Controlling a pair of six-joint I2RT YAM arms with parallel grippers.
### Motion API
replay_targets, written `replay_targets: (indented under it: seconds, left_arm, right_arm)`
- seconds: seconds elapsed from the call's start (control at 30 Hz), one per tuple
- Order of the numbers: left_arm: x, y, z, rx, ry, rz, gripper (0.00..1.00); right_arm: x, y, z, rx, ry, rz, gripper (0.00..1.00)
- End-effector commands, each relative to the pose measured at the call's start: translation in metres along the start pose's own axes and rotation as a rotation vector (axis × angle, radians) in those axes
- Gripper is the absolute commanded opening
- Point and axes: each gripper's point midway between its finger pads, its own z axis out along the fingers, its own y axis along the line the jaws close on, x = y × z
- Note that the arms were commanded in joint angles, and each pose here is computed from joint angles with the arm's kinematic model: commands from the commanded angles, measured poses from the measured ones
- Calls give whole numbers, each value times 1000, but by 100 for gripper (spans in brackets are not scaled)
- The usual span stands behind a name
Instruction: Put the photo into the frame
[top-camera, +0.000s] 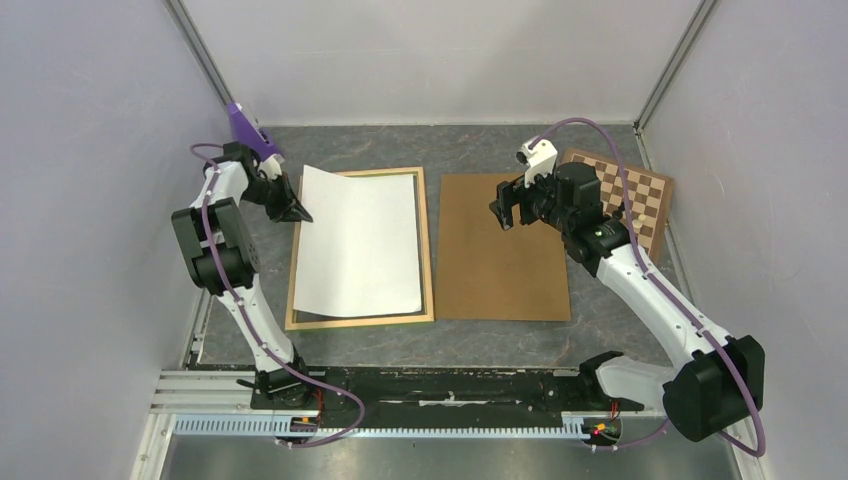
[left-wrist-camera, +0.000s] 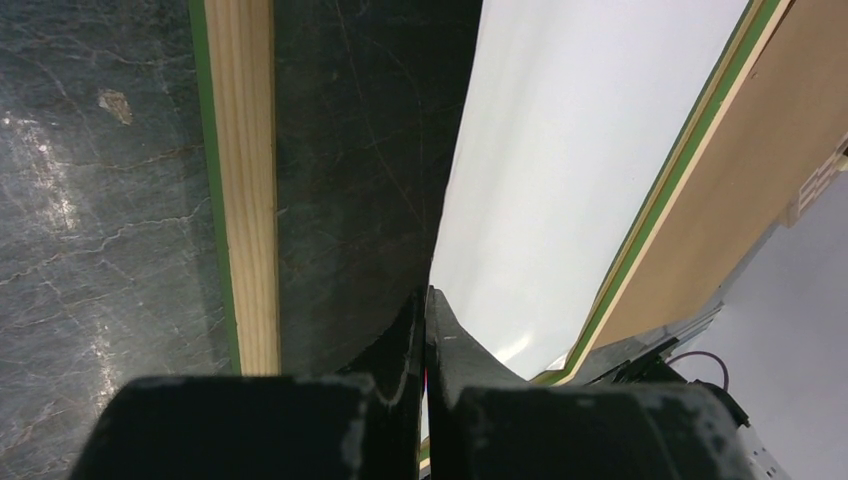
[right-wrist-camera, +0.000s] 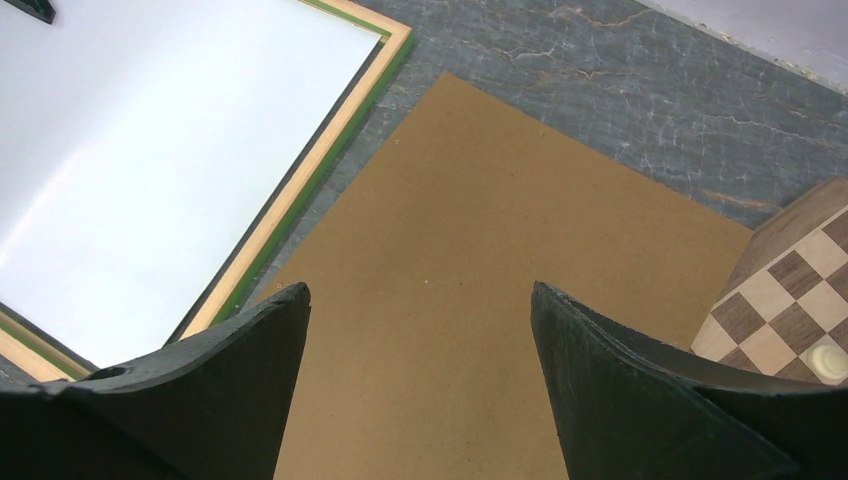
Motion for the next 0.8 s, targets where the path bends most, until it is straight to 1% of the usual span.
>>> replay_targets:
  seconds: [0.0, 0.2, 0.77]
  left_arm:
    - [-13, -12, 2, 43, -29, 27, 2]
    - [-16, -15, 8, 26, -30, 50, 2]
    - [-22, -8, 13, -16, -53, 43, 2]
  right_arm:
    - [-12, 2, 3, -9, -48, -24, 84]
    - [-12, 2, 3, -10, -47, -26, 84]
    - [-12, 2, 3, -9, -46, -29, 84]
